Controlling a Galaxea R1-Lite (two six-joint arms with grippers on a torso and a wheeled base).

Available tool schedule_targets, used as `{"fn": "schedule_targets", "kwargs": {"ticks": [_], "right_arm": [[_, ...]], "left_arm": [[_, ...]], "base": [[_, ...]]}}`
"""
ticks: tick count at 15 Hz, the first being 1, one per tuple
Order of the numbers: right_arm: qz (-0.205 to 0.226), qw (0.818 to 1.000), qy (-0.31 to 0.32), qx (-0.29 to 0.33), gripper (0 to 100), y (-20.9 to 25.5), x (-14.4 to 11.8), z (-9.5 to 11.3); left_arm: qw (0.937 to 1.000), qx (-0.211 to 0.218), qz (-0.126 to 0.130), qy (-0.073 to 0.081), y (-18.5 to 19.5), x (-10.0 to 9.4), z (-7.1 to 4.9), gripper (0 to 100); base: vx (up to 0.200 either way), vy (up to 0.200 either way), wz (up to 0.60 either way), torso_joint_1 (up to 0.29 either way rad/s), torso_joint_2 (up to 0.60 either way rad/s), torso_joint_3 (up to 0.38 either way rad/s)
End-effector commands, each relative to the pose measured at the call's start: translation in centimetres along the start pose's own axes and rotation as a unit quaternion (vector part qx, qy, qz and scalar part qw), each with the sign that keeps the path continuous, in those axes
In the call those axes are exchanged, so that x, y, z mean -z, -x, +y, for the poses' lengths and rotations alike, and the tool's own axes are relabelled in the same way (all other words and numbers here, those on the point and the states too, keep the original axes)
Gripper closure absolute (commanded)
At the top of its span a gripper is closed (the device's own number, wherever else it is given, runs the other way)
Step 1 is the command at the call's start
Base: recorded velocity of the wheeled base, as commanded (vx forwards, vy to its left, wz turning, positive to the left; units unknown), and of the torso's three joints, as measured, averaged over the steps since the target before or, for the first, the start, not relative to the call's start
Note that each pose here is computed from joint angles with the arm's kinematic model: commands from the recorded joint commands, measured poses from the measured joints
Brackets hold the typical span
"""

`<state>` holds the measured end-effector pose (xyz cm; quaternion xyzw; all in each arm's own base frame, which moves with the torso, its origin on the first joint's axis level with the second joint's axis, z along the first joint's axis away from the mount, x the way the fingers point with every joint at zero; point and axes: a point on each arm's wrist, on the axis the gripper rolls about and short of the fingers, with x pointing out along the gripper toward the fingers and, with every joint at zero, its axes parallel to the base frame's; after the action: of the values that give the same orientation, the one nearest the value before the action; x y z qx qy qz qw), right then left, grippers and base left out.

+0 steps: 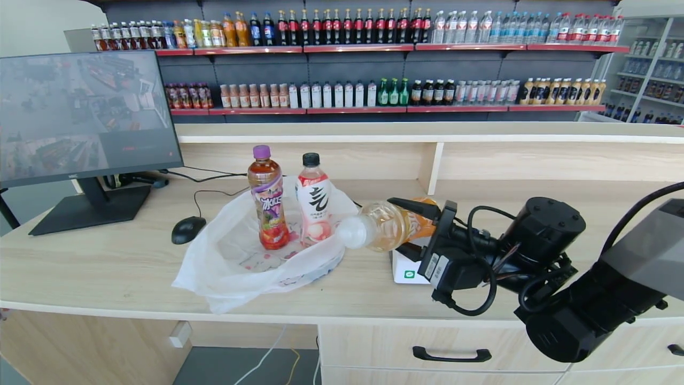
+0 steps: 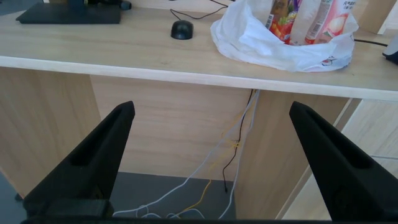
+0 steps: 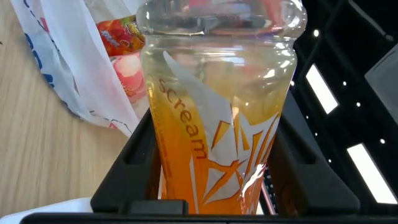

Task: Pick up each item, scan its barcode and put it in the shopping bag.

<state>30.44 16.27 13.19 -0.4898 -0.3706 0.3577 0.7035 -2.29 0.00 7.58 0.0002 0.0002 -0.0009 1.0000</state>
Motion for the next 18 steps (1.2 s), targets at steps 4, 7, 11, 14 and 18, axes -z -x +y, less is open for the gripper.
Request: {"fn": "schedule_targets", "kwargs": {"ticks": [4,7,11,14,18], "right_arm": [[0.0,1.0,0.0,-0.001,100,0.1,-0.1,0.0],[-0.002,1.0,0.004,0.005,100,0.1,-0.2,-0.4],[-0.013,0.999,0.002,0.036,100,0.1,-1.1,-2.7],[-0.007,0.996,-0.034,0.087,100,0.9,-2.9,-5.9],[0.002,0.978,-0.124,0.168,100,1.7,-6.8,-8.9]], "left_arm": [[1.0,0.0,0.0,0.0,0.0,0.0,0.0,0],[1.0,0.0,0.0,0.0,0.0,0.0,0.0,0],[1.0,0.0,0.0,0.0,0.0,0.0,0.0,0],[1.0,0.0,0.0,0.0,0.0,0.0,0.0,0],[1.0,0.0,0.0,-0.001,0.0,0.0,0.0,0]], "base": [[0.0,0.0,0.0,0.0,0.0,0.0],[0.0,0.0,0.0,0.0,0.0,0.0],[0.0,0.0,0.0,0.0,0.0,0.0],[0.0,0.0,0.0,0.0,0.0,0.0],[0.0,0.0,0.0,0.0,0.0,0.0]]}}
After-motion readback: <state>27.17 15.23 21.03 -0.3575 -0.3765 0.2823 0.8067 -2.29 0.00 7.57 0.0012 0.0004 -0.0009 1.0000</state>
